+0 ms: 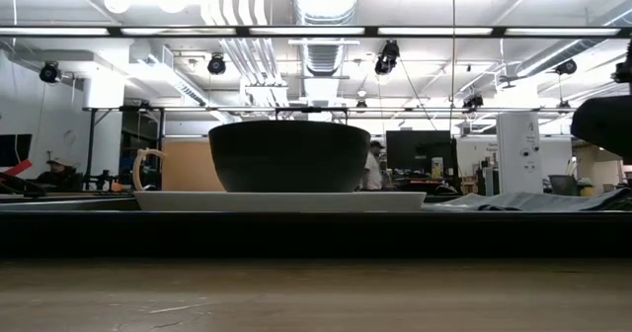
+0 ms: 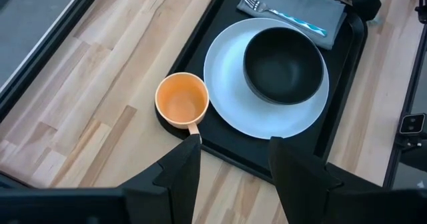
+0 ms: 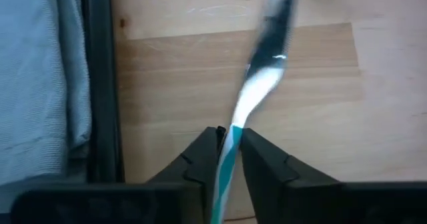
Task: Set up tray
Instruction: Put the blue patterned knife on top of the gray napkin to the right of the blue patterned fork
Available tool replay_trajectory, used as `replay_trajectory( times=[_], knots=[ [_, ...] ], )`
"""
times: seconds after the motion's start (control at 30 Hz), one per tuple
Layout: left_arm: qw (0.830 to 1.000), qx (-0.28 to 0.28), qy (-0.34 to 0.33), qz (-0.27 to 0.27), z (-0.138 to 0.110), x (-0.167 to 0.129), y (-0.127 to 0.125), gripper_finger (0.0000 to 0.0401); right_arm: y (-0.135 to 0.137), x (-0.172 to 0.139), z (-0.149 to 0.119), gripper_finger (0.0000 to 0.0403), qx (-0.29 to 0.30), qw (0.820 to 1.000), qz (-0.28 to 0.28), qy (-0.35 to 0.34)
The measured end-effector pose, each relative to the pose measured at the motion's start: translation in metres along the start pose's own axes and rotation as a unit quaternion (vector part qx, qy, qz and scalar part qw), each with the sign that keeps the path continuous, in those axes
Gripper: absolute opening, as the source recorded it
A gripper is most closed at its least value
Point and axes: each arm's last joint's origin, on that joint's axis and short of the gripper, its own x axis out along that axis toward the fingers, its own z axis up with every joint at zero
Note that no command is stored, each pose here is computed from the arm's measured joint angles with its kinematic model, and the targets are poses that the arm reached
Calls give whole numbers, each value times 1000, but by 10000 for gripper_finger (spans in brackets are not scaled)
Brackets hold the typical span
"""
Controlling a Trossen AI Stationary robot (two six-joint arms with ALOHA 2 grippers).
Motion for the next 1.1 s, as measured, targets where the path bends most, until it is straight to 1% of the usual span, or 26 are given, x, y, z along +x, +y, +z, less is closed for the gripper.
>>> replay_trajectory(
  times=[0.1,0.2,0.5,0.6,0.7,0.73,0.8,0.9,1.1],
  knots=[
    [1000,0,0,0,0,0,0,158,0,0,0,39,-1,1000,4,0],
    [1000,0,0,0,0,0,0,158,0,0,0,27,-2,1000,4,0],
    [1000,1,3,3,-1,2,0,158,1,-3,0,24,-24,1000,8,-1],
    [1000,4,7,6,-1,5,0,158,4,-15,-4,23,-30,1000,9,0],
    [1000,6,11,9,-2,7,-1,158,10,-37,-15,22,-35,998,29,48],
    [1000,6,12,10,-2,7,-1,158,10,-44,-16,22,-41,997,32,51],
    [1000,9,13,10,-3,8,-1,158,10,-56,-15,22,-55,997,30,44],
    [1000,11,13,10,-3,8,-1,158,14,-71,-15,22,-59,996,45,44],
    [1000,16,14,6,-3,7,0,158,12,-86,-12,22,-70,996,38,31]
  ],
)
